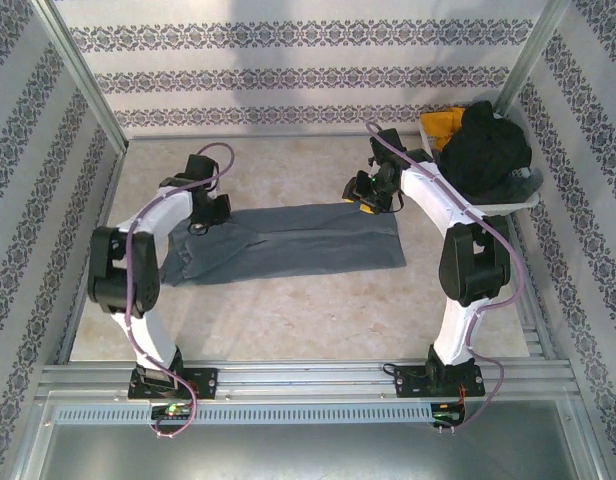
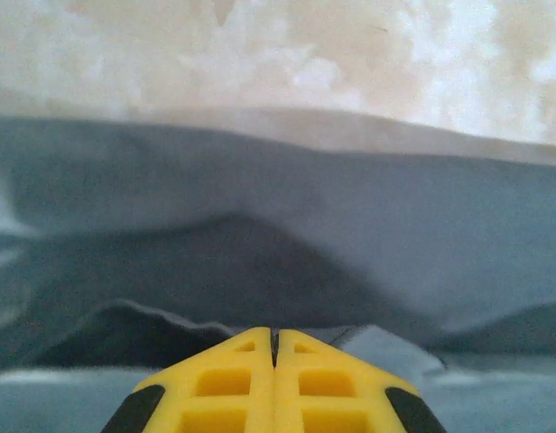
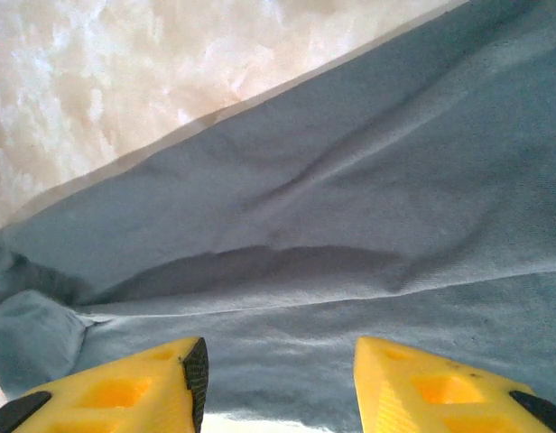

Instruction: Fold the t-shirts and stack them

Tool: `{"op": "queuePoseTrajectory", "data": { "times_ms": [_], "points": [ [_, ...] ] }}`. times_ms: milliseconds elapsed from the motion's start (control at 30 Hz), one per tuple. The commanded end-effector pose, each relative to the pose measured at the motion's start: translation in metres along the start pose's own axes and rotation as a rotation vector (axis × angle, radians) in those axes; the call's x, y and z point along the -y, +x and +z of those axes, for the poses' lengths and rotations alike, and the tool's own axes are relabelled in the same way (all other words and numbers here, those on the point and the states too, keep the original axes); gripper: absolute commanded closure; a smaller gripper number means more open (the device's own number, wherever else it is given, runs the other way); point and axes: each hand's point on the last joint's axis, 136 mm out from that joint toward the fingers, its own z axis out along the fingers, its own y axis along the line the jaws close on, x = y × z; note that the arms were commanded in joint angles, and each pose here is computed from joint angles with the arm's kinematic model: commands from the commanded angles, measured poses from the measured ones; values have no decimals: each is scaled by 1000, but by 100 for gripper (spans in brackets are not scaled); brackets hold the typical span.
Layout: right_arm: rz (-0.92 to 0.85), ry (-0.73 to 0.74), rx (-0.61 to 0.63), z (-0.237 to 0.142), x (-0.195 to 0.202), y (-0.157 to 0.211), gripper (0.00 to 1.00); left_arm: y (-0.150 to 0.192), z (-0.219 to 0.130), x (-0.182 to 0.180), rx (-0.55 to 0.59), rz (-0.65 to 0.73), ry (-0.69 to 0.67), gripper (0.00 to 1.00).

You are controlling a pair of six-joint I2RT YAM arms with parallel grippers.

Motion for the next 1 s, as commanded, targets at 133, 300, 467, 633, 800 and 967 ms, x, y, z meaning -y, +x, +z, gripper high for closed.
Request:
{"op": "queuePoseTrajectory", "data": {
  "times_ms": [133,300,467,633,800,967],
  "points": [
    [-16,-38,15,-16,-2,7,53,76,-22,36,-153,-238,107,100],
    [-9,-43,0,-14,5,16,53,108,-19,54,-192,-317,96,100],
    [-2,-45,-7,-14,12,24,53,130,-15,60,-191,-366,48,100],
    [2,-46,-13,-15,16,28,53,153,-13,65,-217,-387,33,94],
    [9,-43,-20,-14,20,30,52,151,-29,67,-209,-343,33,56],
    [-3,-58,-22,-14,15,33,52,107,-45,30,-94,-310,-41,58]
  ]
}}
